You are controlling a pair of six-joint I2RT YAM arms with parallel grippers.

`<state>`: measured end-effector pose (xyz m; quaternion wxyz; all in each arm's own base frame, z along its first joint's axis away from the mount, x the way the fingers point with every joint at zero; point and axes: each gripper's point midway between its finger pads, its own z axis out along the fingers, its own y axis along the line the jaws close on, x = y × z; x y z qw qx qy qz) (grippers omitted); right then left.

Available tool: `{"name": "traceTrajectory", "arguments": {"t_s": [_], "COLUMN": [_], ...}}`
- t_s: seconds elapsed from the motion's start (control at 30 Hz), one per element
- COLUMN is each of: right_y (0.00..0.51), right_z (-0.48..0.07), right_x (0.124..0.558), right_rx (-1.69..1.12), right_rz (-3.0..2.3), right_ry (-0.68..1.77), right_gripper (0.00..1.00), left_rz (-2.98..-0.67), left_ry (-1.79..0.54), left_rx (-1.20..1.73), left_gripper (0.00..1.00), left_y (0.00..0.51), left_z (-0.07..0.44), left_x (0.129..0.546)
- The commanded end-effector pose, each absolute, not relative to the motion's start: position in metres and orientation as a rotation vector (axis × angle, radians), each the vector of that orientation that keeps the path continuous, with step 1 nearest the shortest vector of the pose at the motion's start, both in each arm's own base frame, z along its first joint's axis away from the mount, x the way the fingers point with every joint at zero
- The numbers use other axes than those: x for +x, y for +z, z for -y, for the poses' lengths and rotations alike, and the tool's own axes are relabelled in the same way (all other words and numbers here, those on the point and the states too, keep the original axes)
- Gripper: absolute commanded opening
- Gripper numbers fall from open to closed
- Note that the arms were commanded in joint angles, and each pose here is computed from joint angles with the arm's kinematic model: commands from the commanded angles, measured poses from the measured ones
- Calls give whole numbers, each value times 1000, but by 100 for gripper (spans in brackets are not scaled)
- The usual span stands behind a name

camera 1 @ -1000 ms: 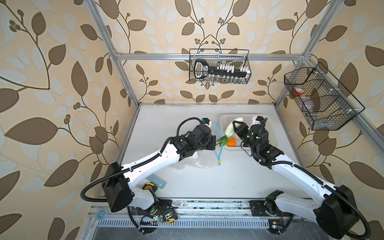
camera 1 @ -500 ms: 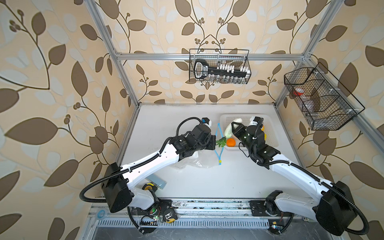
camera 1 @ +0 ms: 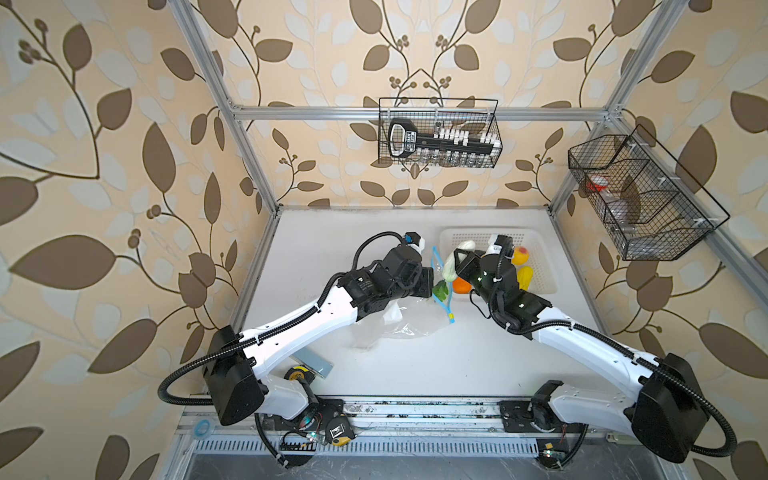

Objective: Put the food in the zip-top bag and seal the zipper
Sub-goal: 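Lower the cabbage into the bag held by the left gripper and release it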

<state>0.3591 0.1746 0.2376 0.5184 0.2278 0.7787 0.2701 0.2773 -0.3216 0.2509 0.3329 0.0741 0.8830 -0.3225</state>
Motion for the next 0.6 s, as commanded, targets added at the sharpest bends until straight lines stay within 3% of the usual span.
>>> {"name": "traceTrajectory", "arguments": {"t_s": [0.0,0.57], "right_y": [257,240], "right_z": [-177,-202], "right_x": [359,359], "right_rx": [526,495], "right_rz": [-1836,-1903], "right_ry": [603,576], "right_gripper": [32,36], "left_rz": [-2215,-2223], "left_ry": [-927,-935], "left_rx": [178,172], "left_gripper": [0,0], "left_y": [286,280], "left_z": [328,330], "left_x": [283,283]}}
